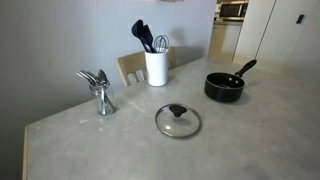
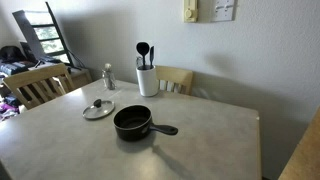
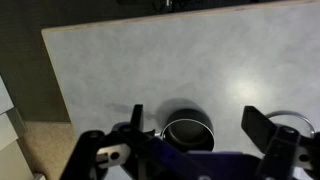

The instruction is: Pick up the lid and put it on the pot

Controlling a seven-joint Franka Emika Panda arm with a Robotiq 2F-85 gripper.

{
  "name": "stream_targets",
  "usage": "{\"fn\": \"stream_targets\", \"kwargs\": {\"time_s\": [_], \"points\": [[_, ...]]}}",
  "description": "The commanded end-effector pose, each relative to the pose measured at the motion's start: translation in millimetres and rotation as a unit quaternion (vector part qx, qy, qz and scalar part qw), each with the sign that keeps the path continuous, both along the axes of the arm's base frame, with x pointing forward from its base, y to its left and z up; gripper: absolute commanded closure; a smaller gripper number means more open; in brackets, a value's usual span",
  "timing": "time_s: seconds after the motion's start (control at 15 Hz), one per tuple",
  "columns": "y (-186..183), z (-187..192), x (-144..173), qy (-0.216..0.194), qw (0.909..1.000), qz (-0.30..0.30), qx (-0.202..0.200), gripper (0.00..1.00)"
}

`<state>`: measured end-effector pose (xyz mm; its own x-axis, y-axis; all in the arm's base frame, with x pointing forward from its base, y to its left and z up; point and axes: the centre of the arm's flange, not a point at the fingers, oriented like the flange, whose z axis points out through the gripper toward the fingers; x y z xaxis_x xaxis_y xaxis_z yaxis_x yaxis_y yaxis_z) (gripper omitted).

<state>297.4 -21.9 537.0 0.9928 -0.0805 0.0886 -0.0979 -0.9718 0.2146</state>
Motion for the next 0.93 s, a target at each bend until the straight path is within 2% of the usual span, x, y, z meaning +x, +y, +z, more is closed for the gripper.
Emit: {"fn": "stream_targets", "kwargs": {"time_s": [0.0,0.4,0.87], "points": [[0.0,0.0,0.0,0.0,1.0,0.0,0.0,0.0],[2.9,-14.5,12.5,0.034,0.9993,0.017,0.005,0.0],[9.9,-73.9,55.3,0.11,0.9931,0.039,0.015,0.0]]}}
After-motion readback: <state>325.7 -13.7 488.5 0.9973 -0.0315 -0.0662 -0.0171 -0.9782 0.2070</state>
